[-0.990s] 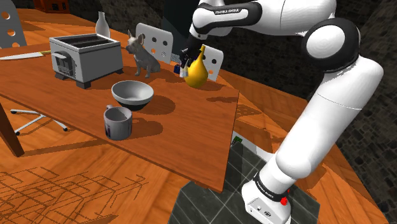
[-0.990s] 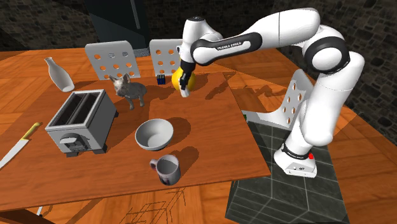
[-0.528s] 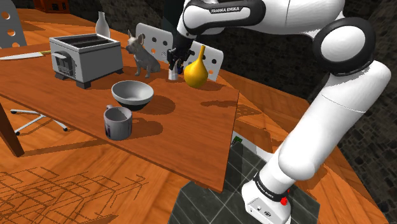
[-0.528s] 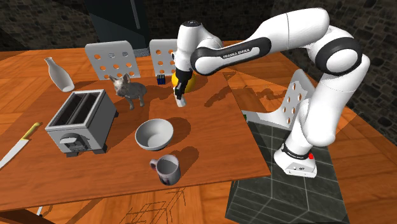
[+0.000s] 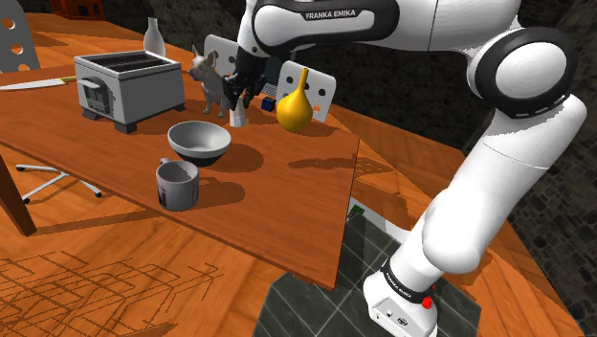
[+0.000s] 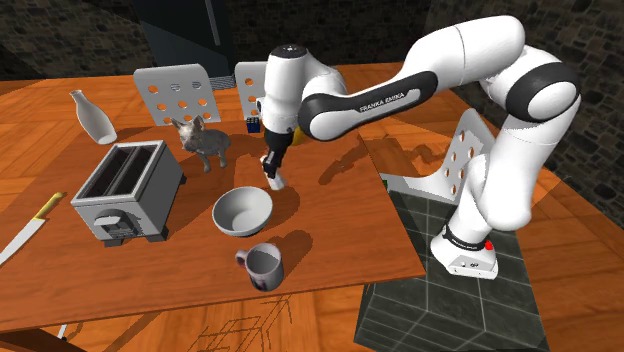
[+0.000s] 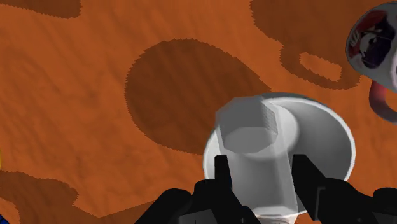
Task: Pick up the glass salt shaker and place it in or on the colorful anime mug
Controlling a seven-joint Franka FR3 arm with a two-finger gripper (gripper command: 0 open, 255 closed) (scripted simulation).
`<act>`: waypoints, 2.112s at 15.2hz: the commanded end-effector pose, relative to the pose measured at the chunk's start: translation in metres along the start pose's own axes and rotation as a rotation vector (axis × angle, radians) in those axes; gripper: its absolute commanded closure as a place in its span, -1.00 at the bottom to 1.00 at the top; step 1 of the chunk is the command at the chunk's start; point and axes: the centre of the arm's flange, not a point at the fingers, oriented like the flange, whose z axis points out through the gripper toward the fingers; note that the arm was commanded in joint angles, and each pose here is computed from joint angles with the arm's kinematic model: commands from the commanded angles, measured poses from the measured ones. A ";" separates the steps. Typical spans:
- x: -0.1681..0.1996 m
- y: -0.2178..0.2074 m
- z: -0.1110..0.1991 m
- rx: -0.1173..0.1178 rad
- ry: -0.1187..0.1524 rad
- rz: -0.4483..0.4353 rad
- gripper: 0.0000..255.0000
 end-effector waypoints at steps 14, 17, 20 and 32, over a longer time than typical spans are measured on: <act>-0.019 -0.202 -0.017 0.000 0.000 0.002 1.00; -0.022 -0.202 -0.001 0.000 0.000 0.002 1.00; -0.025 -0.203 0.014 0.000 0.000 0.002 1.00; -0.036 -0.204 0.066 0.000 0.000 0.002 1.00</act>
